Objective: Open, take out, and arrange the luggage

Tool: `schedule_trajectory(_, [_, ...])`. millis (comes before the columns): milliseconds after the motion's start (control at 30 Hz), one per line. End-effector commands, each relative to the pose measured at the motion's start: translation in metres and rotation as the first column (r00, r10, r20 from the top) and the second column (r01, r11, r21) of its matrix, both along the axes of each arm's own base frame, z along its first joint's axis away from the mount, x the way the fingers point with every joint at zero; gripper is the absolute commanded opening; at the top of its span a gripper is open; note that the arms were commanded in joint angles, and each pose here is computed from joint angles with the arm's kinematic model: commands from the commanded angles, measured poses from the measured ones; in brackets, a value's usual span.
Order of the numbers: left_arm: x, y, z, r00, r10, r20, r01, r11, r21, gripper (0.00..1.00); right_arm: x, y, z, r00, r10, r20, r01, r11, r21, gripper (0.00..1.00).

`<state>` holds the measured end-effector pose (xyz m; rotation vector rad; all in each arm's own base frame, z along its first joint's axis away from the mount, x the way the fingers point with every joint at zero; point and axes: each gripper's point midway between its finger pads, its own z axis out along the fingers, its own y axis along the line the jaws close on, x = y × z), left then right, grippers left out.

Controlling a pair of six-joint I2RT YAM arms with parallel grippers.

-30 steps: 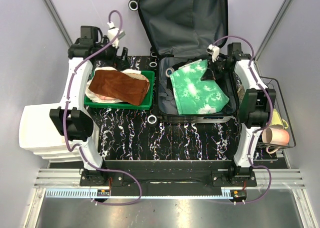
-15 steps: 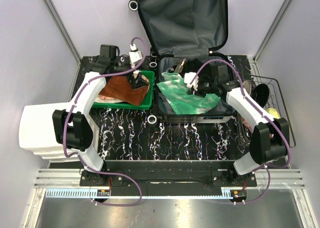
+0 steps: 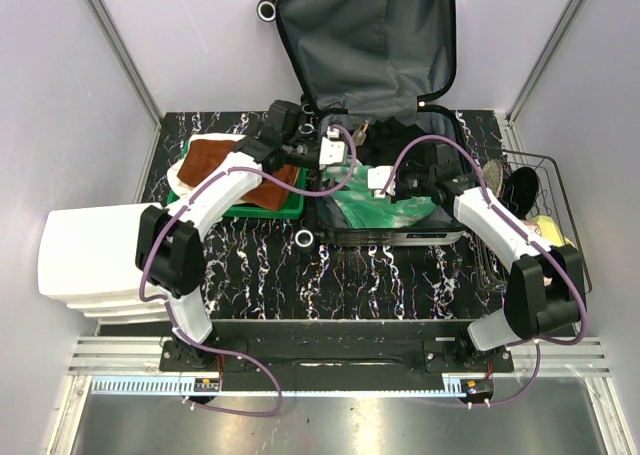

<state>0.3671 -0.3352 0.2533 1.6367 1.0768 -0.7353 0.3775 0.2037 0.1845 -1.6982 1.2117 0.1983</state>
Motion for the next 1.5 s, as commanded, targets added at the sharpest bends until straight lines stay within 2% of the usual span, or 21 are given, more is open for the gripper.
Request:
schedule_trajectory(0, [-0.001,-0.024,0.003,0.992,-0.084,0.091,0.087,0.996,-0.03,0.94,-0.001,0.004,0.021,0.993,0.03,0.115,-0.03,1.0,-0.004,0.0])
schedule_trajectory(33, [-0.002,-0.026,-0.003,0.993,-0.087,0.074,0.089,0.996,-0.019,0.9,0.0,0.003,0.021,0.993,0.026,0.118,-0.025,1.0,-0.004,0.0])
schedule_trajectory(67, [-0.002,-0.029,-0.013,0.994,-0.093,0.058,0.093,0.996,-0.002,0.73,0.0,0.003,0.02,0.992,0.023,0.125,-0.023,1.0,-0.001,0.01])
schedule_trajectory(233, [-0.012,-0.032,-0.044,0.994,-0.097,0.04,0.094,0.992,0.079,0.32,0.0,0.001,0.024,0.99,-0.012,0.143,0.009,1.0,0.023,0.07])
schedule_trajectory(267, [-0.016,-0.03,-0.041,0.993,-0.105,0.062,0.1,0.992,0.08,0.23,0.004,-0.002,0.024,0.988,-0.045,0.151,0.041,0.999,0.029,0.16])
schedule_trajectory(300, [-0.02,-0.027,-0.049,0.993,-0.107,0.056,0.102,0.991,0.088,0.06,0.005,-0.004,0.024,0.989,-0.079,0.127,0.074,0.996,0.044,0.22])
schedule_trajectory(333, [-0.021,-0.024,-0.051,0.992,-0.104,0.067,0.098,0.991,0.091,0.01,0.008,-0.008,0.022,0.987,-0.111,0.117,0.107,0.993,0.045,0.34])
schedule_trajectory(367, [-0.025,-0.022,-0.045,0.989,-0.106,0.104,0.098,0.992,0.082,0.0,0.013,-0.015,0.023,0.98,-0.164,0.11,0.161,0.986,0.04,0.64])
schedule_trajectory(400, [-0.03,-0.017,-0.059,0.988,-0.109,0.112,0.099,0.991,0.092,0.0,0.016,-0.019,0.022,0.976,-0.196,0.09,0.193,0.98,0.045,0.76])
schedule_trajectory(433, [-0.033,-0.014,-0.062,0.985,-0.116,0.13,0.104,0.99,0.096,0.0,0.017,-0.022,0.021,0.97,-0.239,0.04,0.236,0.969,0.07,0.82])
schedule_trajectory(467, [-0.036,-0.012,-0.06,0.975,-0.134,0.179,0.118,0.988,0.098,0.0,0.021,-0.032,0.023,0.961,-0.275,0.024,0.272,0.959,0.084,0.95])
schedule_trajectory(500, [-0.042,-0.009,-0.07,0.973,-0.143,0.182,0.125,0.987,0.105,0.0,0.021,-0.035,0.024,0.955,-0.297,-0.007,0.296,0.95,0.101,1.0])
schedule_trajectory(667, [-0.041,-0.005,-0.08,0.973,-0.121,0.194,0.102,0.989,0.106,0.0,0.011,-0.056,0.015,0.942,-0.315,-0.113,0.326,0.94,0.096,1.0])
schedule_trajectory(867, [-0.039,-0.005,-0.08,0.961,-0.119,0.249,0.097,0.99,0.098,0.0,-0.011,-0.06,0.012,0.948,-0.284,-0.142,0.299,0.95,0.092,1.0])
schedule_trajectory(1067, [-0.038,-0.005,-0.074,0.96,-0.104,0.26,0.085,0.993,0.084,0.0,-0.047,-0.037,0.018,0.976,-0.103,-0.194,0.131,0.982,0.135,1.0])
schedule_trajectory(1467, [-0.038,-0.007,-0.055,0.947,-0.091,0.309,0.082,0.996,0.041,0.0,-0.034,0.013,0.004,0.977,0.025,-0.213,-0.001,0.993,0.114,1.0])
